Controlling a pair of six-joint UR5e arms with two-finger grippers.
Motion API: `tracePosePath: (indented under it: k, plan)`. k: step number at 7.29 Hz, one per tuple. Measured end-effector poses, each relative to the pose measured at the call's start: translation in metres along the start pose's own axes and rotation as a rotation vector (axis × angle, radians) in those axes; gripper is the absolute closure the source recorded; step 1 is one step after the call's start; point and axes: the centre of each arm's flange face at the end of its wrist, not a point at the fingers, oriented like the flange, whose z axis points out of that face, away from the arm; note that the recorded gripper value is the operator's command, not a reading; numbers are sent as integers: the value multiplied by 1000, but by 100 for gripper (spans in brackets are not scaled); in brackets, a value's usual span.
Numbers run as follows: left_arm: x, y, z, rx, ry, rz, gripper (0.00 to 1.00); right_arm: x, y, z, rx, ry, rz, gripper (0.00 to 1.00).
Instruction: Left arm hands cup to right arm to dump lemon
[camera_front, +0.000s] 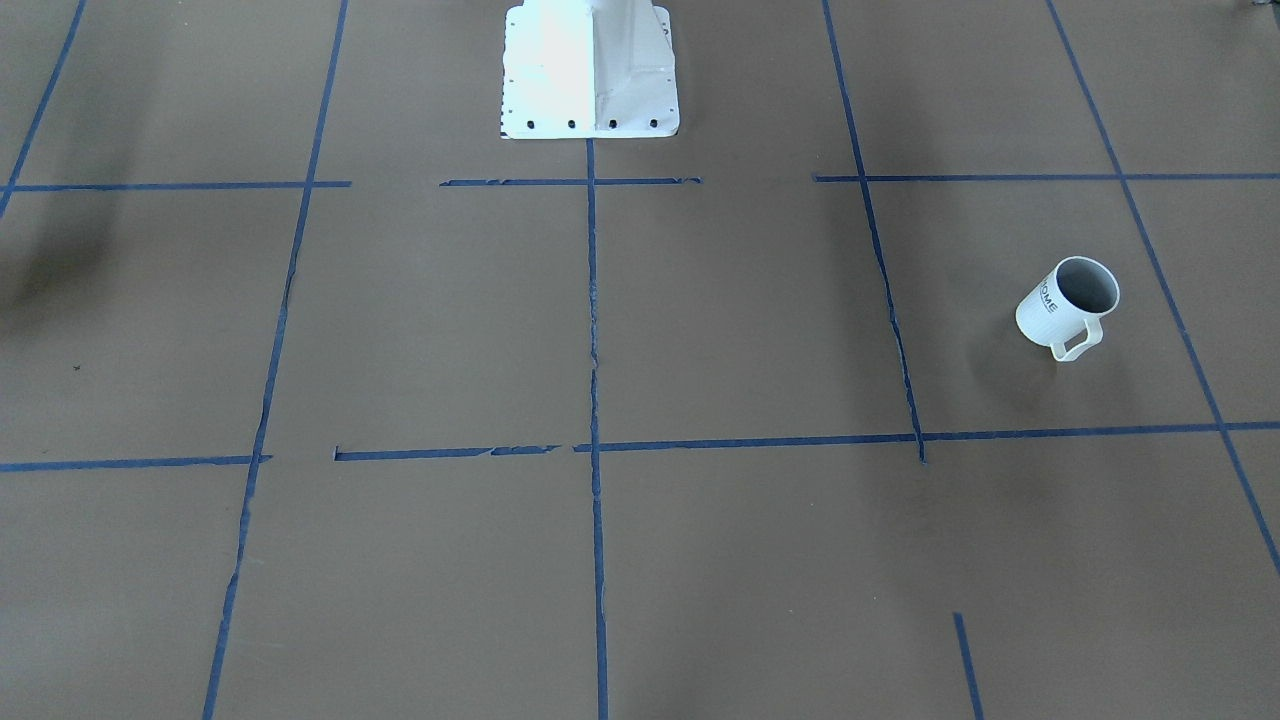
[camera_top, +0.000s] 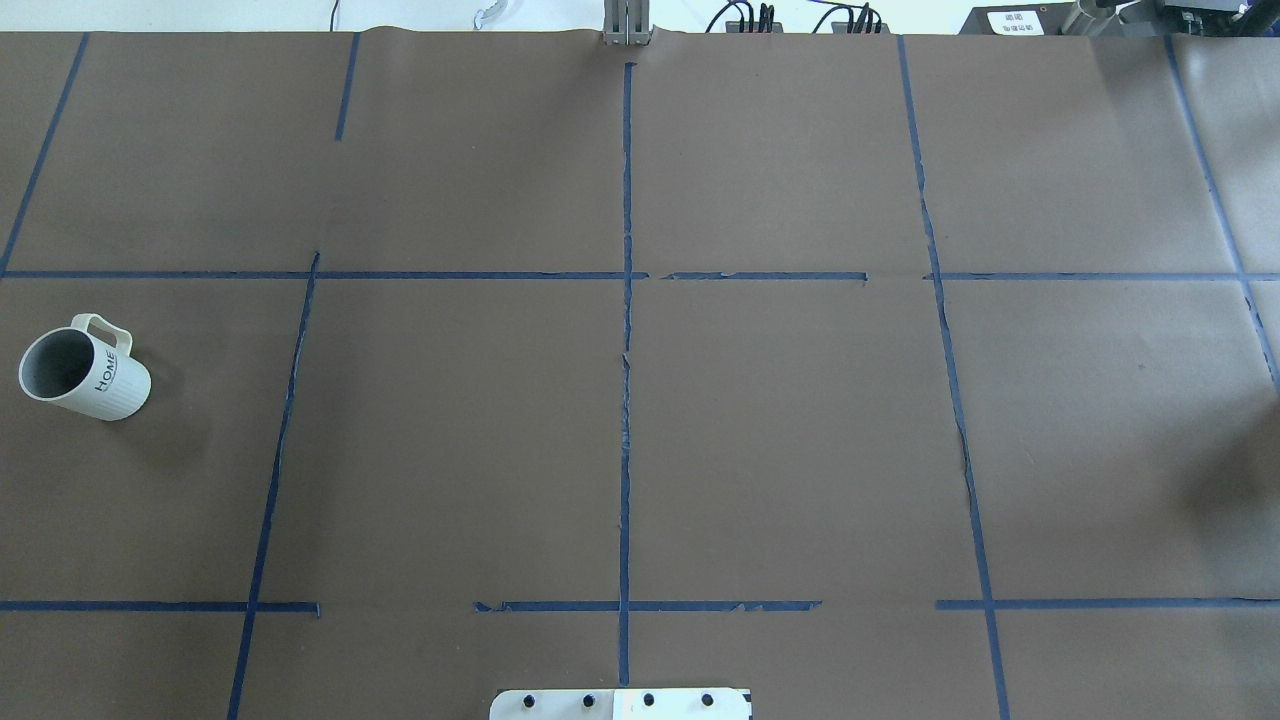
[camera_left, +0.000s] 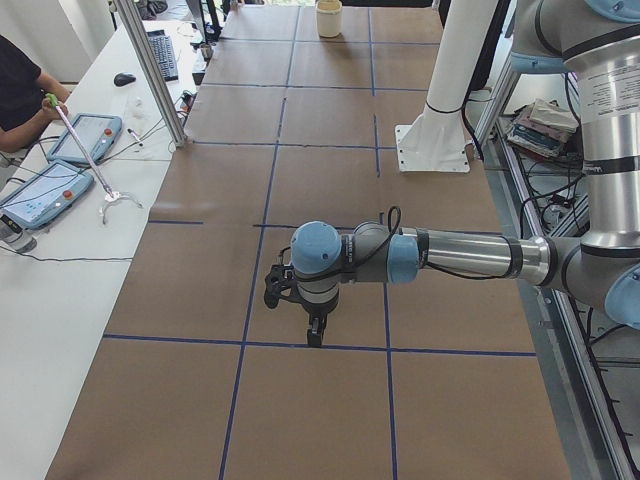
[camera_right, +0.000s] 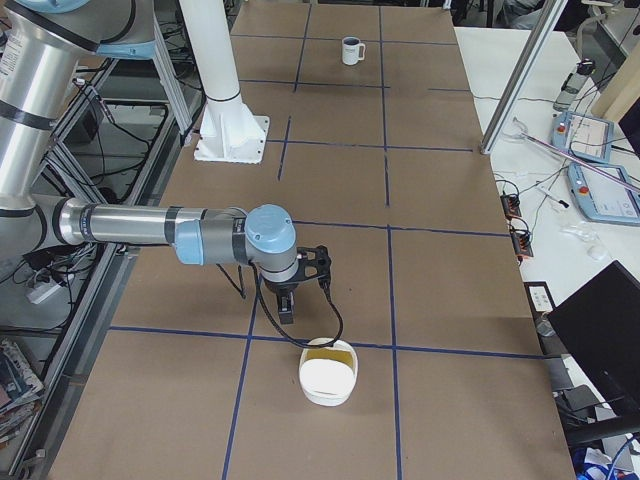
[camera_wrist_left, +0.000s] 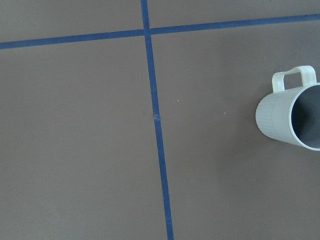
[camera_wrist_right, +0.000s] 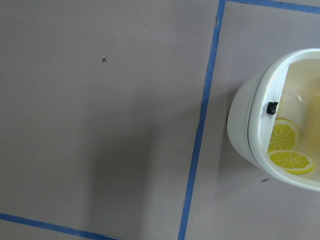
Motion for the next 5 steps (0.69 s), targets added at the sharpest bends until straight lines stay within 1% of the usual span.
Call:
tracePosePath:
  k: [1,5]
  plan:
    - [-3,4,1,-7,-13,-6,0,0,0,0,0,-1,1,0]
    - [-3,10,3,-12,-14,-6,0,2,1,2,-2,-2,4,0]
